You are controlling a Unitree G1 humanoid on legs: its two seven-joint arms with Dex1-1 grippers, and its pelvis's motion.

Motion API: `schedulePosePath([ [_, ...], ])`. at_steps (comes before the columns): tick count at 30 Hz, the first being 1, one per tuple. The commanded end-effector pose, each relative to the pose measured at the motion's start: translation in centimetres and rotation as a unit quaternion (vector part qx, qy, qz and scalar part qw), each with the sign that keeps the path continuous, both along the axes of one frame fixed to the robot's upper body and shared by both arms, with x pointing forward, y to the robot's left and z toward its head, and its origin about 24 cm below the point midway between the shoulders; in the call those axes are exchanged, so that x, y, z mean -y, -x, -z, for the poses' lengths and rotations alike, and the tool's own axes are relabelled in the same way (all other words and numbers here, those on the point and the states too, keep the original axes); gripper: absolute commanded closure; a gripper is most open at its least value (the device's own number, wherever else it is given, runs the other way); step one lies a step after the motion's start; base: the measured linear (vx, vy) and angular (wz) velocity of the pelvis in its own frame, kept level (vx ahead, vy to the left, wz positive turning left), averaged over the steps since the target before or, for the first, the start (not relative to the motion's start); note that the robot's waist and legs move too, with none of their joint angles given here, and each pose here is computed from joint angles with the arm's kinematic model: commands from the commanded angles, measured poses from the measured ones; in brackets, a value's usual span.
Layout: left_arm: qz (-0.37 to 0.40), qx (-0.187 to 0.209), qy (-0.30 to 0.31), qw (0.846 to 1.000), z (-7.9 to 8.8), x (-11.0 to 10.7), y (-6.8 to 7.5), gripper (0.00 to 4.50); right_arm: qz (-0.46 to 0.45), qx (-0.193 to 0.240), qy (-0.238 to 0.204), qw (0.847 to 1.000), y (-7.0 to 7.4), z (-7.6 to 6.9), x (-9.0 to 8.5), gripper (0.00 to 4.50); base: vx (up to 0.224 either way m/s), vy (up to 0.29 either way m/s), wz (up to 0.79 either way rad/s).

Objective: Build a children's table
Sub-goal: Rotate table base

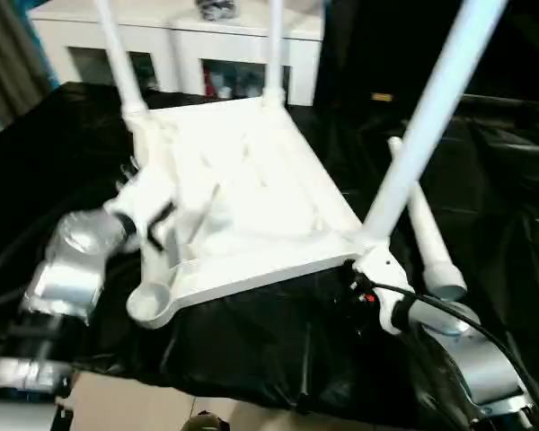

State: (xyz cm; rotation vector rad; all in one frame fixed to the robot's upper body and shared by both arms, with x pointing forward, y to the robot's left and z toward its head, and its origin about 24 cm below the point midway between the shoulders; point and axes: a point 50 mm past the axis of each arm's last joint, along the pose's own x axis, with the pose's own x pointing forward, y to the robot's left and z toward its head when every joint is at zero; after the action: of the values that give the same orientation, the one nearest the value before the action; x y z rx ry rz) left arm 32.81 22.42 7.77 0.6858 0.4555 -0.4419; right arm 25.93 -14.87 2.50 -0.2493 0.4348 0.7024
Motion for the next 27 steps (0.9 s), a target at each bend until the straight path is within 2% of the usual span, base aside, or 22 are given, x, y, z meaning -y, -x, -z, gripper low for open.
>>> schedulePosePath([
  [1, 0.010, -0.028, -0.014, 0.999, 0.7, 0.0, 0.4, 4.47, 0.014, 0.019, 0.001, 1.000, -0.8, -0.7, 0.3, 0.37, 0.000, 0.000, 0.00],
  [2, 0.021, -0.049, -0.018, 0.998, 1.1, 0.1, 0.7, 4.47, 0.018, 0.020, 0.001, 1.000, -1.0, -0.7, 0.3, 0.37, 0.000, 0.000, 0.00],
  [4, 0.037, -0.079, -0.028, 0.996, 1.6, 0.1, 1.3, 4.50, 0.023, 0.022, 0.002, 1.000, -1.4, -0.7, 0.2, 0.67, 0.000, 0.000, 0.00],
  [7, 0.075, -0.143, -0.045, 0.986, 2.3, 0.0, 2.5, 4.50, 0.028, 0.023, 0.004, 0.999, -2.0, -0.5, 0.0, 0.86, 0.000, 0.000, 0.00],
  [9, 0.096, -0.167, -0.035, 0.981, 2.4, 0.4, 3.1, 4.50, 0.031, 0.022, 0.003, 0.999, -2.3, -0.3, -0.1, 1.13, 0.000, 0.000, 0.00],
  [13, 0.163, -0.204, 0.005, 0.965, 1.9, 2.0, 4.1, 4.50, 0.037, 0.019, -0.001, 0.999, -2.8, 0.0, -0.5, 1.32, 0.000, 0.000, 0.00],
  [17, 0.263, -0.249, 0.069, 0.929, 1.2, 5.2, 5.9, 4.50, 0.045, 0.019, -0.007, 0.999, -3.8, 0.4, -1.3, 1.68, 0.000, 0.000, 0.00],
  [20, 0.298, -0.257, 0.100, 0.914, 0.9, 7.1, 6.6, 4.50, 0.044, 0.024, -0.010, 0.999, -4.4, 0.3, -1.9, 1.99, 0.000, 0.000, 0.00],
  [21, 0.298, -0.257, 0.100, 0.914, 0.9, 7.1, 6.6, 4.50, 0.044, 0.024, -0.010, 0.999, -4.4, 0.3, -1.9, 2.04, 0.000, 0.000, 0.00],
  [23, 0.321, -0.255, 0.124, 0.904, 0.6, 9.0, 6.7, 4.50, 0.042, 0.033, -0.017, 0.998, -5.1, 0.0, -2.6, 2.20, 0.000, 0.000, 0.00],
  [25, 0.327, -0.252, 0.126, 0.902, 0.6, 9.5, 6.6, 4.50, 0.042, 0.035, -0.019, 0.998, -5.3, -0.1, -2.8, 2.44, 0.000, 0.000, 0.00],
  [27, 0.316, -0.216, 0.119, 0.916, 0.8, 10.9, 5.2, 4.50, 0.039, 0.040, -0.024, 0.998, -5.7, -0.3, -3.5, 2.50, 0.000, 0.000, 0.00],
])
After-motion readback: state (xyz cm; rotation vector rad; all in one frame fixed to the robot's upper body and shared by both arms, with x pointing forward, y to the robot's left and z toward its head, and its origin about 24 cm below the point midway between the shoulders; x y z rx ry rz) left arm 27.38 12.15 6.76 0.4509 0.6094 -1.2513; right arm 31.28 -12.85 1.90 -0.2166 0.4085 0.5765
